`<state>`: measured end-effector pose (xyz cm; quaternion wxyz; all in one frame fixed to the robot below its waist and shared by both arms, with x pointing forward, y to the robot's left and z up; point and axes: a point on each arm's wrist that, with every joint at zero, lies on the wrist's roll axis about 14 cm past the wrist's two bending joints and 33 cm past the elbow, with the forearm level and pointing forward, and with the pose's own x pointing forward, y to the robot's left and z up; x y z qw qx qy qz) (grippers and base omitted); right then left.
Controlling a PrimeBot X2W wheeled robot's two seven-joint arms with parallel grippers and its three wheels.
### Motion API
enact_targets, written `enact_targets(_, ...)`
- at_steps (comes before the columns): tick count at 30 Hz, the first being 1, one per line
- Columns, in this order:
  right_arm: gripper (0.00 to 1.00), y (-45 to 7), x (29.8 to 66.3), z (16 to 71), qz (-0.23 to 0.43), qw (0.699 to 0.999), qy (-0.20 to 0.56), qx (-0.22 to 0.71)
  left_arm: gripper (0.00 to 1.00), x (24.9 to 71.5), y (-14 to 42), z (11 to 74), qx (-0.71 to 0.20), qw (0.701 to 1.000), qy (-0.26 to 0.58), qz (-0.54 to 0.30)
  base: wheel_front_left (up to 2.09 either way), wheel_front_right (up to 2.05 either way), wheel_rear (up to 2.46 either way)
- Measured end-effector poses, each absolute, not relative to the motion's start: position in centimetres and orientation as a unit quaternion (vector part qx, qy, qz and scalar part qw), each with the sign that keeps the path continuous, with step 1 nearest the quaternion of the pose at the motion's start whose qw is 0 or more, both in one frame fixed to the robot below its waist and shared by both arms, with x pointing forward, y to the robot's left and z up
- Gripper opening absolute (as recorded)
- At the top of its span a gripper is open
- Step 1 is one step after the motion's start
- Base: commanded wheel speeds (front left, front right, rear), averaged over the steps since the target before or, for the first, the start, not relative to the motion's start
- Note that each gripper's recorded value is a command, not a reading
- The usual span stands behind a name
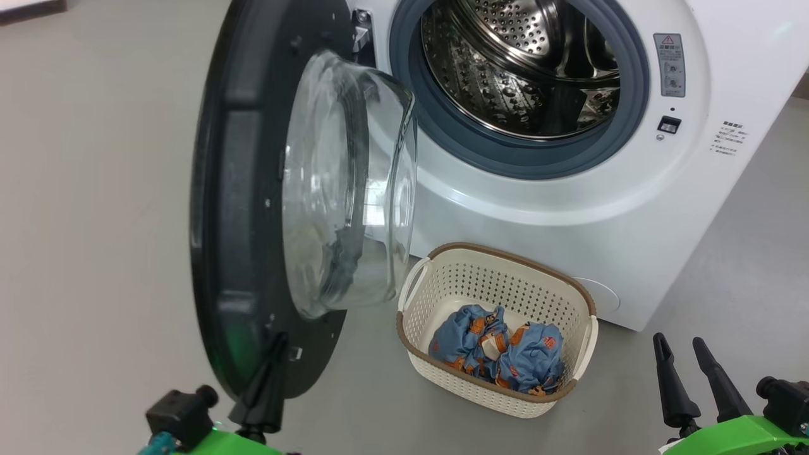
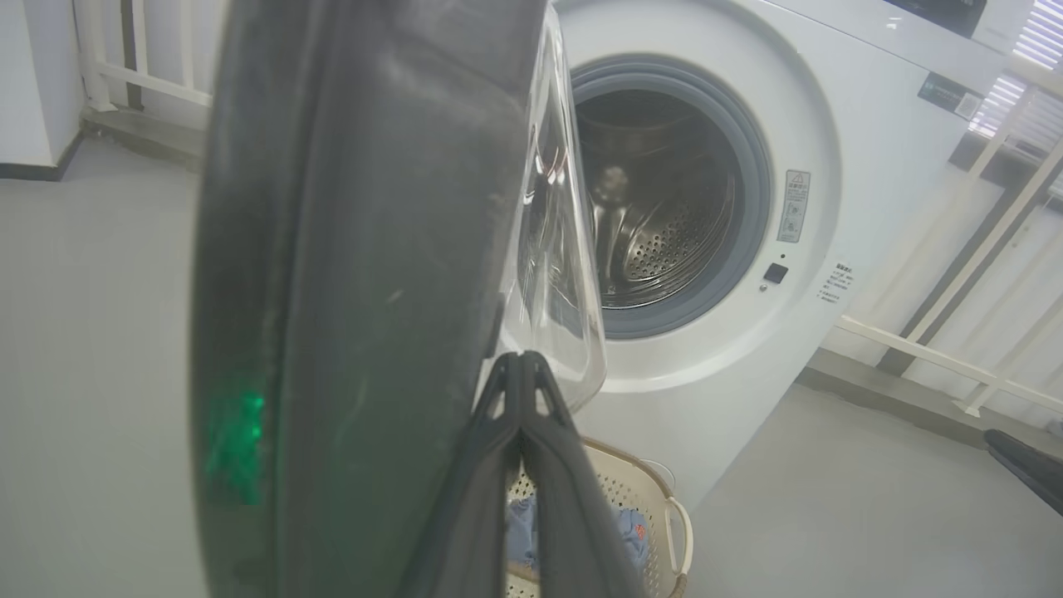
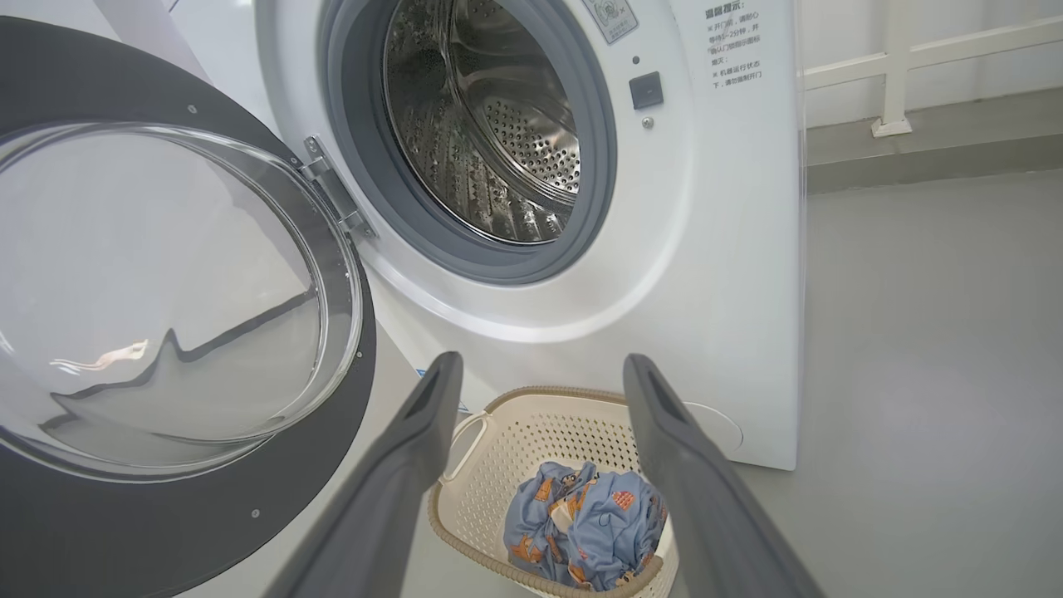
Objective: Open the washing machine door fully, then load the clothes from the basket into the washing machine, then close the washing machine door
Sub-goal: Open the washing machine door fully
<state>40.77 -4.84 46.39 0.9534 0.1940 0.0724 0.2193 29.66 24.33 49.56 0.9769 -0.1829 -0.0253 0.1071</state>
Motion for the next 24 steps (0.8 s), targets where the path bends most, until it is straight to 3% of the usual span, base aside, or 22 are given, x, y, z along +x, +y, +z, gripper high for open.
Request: enact_targets(24, 1.00, -5.1, 41.2, 44.5, 0.216, 0.952, 0.096, 0.194, 0.00, 29.6, 35.4, 48.8, -0.174, 0.954, -0.025, 0.243, 0.00, 0.00, 0.00)
